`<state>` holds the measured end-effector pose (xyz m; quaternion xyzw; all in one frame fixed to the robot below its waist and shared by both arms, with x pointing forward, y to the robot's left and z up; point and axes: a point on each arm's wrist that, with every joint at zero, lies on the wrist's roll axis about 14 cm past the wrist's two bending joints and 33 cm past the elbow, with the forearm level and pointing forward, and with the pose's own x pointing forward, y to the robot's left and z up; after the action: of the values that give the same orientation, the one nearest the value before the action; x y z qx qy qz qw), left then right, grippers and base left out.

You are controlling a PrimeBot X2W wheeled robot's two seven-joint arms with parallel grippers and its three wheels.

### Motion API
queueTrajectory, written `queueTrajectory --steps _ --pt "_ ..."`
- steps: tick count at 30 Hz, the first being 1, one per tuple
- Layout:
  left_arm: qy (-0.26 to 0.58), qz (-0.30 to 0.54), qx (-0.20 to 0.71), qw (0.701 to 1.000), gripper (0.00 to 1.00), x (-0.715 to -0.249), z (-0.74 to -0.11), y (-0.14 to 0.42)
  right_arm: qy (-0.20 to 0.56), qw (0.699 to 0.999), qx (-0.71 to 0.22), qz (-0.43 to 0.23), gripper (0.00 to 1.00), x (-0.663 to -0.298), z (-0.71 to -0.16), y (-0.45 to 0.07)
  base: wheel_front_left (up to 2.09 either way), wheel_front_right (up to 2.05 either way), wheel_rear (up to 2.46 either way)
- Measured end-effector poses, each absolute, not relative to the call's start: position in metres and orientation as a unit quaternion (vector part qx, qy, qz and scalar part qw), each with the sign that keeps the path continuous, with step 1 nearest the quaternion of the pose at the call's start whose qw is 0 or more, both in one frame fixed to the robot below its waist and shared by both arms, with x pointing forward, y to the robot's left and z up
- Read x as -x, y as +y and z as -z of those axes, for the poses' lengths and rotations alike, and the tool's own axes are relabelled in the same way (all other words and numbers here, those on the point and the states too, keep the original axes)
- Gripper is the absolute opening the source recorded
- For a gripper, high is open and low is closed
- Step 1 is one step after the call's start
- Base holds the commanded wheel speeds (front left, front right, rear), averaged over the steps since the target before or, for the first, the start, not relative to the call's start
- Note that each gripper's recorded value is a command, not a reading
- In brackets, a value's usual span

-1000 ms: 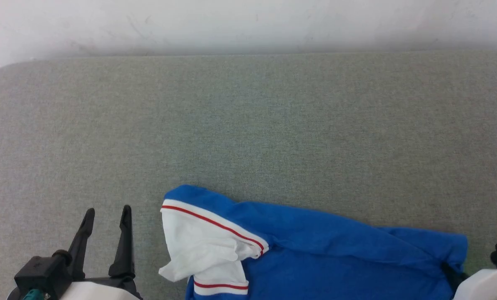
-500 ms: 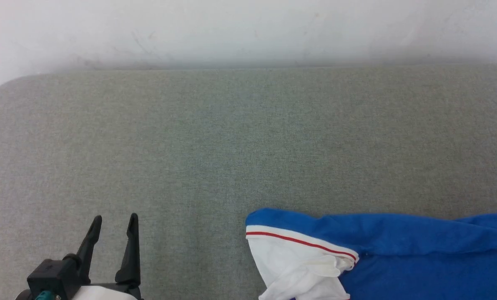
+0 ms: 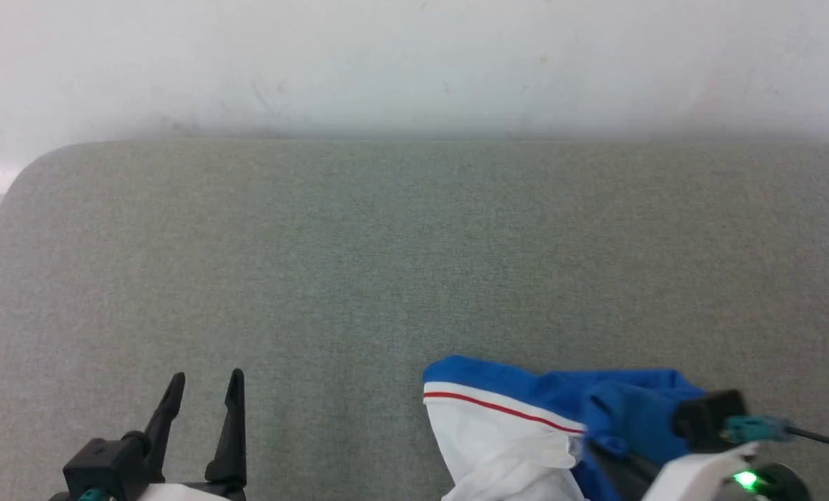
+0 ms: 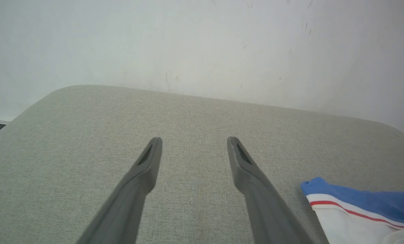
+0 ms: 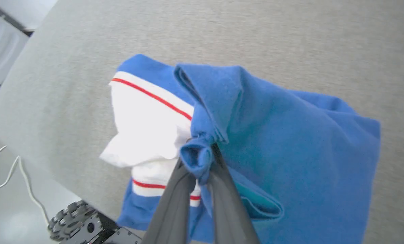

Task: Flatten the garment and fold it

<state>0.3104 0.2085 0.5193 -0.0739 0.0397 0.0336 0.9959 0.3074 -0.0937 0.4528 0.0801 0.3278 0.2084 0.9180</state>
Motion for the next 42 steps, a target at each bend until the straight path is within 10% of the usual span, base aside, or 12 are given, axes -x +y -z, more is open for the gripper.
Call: queueTrajectory --steps 8,19,20,21,31,42 --pt "0.049 -0.044 0.079 0.995 1.00 -0.309 -0.513 0.211 0.278 0.894 -0.080 -0.342 0.00 -0.317 -0.490 -0.006 0.00 0.00 0.00" --pt "0.064 -0.063 0.093 0.992 1.00 -0.304 -0.501 0.216 0.384 0.858 -0.005 -0.342 0.04 -0.313 -0.415 0.006 0.00 0.00 0.00" --pt "0.064 -0.063 0.095 0.991 1.00 -0.303 -0.501 0.216 0.386 0.857 0.000 -0.342 0.68 -0.313 -0.412 0.007 0.00 0.00 0.00" --pt "0.065 -0.065 0.096 0.991 1.00 -0.302 -0.500 0.216 0.387 0.857 0.001 -0.341 1.00 -0.314 -0.409 0.007 0.00 0.00 0.00" --pt "0.073 -0.064 0.099 0.990 1.00 -0.304 -0.495 0.214 0.323 0.891 -0.039 -0.315 1.00 -0.343 -0.441 -0.003 0.00 0.00 0.00" --pt "0.063 -0.039 0.103 0.992 1.00 -0.319 -0.501 0.200 0.292 0.946 -0.053 -0.131 1.00 -0.345 -0.460 -0.127 0.00 0.00 0.00"
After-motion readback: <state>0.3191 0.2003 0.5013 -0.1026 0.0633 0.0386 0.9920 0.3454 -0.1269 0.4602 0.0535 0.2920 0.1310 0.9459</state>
